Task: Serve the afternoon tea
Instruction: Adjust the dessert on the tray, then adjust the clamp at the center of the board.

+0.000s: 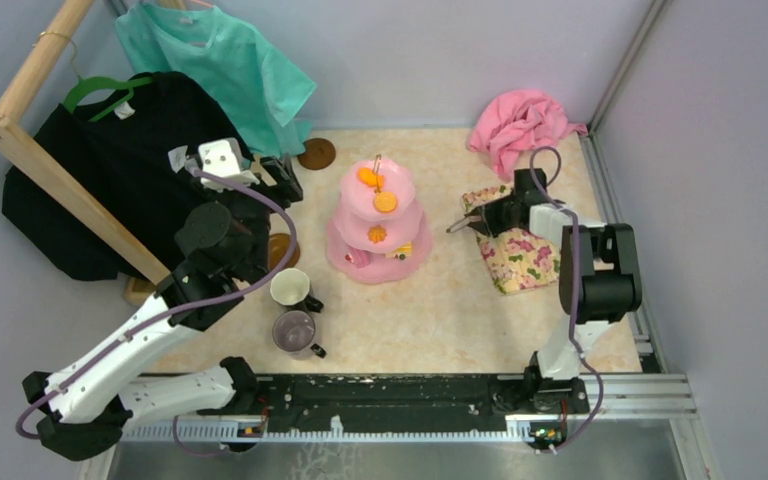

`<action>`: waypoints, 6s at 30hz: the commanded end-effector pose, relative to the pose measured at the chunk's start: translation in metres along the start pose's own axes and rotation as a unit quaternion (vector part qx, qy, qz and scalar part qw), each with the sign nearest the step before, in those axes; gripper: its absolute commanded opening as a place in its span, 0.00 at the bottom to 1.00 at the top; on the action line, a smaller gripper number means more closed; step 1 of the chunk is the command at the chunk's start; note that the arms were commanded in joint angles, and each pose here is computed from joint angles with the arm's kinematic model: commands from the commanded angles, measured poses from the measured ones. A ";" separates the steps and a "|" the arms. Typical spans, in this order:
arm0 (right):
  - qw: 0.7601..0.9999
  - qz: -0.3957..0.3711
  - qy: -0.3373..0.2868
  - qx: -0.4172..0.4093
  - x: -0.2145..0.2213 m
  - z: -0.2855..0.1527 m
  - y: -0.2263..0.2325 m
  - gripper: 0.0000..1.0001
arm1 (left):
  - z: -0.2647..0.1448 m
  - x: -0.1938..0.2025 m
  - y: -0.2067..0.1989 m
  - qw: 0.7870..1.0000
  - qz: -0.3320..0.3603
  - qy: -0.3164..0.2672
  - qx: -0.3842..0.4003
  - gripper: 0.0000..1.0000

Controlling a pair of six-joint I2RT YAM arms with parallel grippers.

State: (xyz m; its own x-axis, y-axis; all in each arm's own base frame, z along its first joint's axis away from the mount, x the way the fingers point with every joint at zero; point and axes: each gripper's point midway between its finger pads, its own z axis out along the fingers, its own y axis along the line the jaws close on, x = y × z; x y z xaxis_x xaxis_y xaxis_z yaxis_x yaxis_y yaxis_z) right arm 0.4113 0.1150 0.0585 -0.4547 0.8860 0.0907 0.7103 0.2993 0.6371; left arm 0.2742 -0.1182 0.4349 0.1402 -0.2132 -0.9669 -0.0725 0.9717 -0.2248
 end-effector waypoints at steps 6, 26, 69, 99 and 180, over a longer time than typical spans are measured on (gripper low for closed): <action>0.999 0.010 -0.026 -0.021 -0.007 -0.042 -0.002 0.26 | -0.005 -0.012 0.002 0.999 -0.033 -0.001 0.011 0.80; 0.992 -0.085 -0.085 -0.025 -0.030 -0.096 0.022 0.26 | -0.011 -0.007 -0.008 0.997 -0.057 0.021 0.047 0.75; 0.996 -0.074 -0.028 0.048 -0.018 -0.023 -0.024 0.25 | -0.001 -0.001 -0.012 0.999 -0.036 0.002 0.029 0.77; 0.850 -0.476 0.003 0.227 0.099 -0.079 -0.088 0.28 | -0.004 0.001 -0.018 0.997 -0.046 -0.010 0.057 0.79; 0.860 -0.451 -0.118 0.208 0.152 -0.122 -0.111 0.19 | -0.019 0.003 -0.022 0.990 -0.083 -0.006 0.113 0.82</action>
State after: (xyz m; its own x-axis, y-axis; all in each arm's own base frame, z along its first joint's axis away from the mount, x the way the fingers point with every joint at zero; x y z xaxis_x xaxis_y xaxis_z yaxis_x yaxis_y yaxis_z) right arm 0.1922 0.1679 0.0484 -0.8559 0.2047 -0.4750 0.2497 0.9678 -0.0328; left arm 0.2618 -0.1433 0.4268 0.1249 -0.3305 -0.9355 0.1441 0.9389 -0.3125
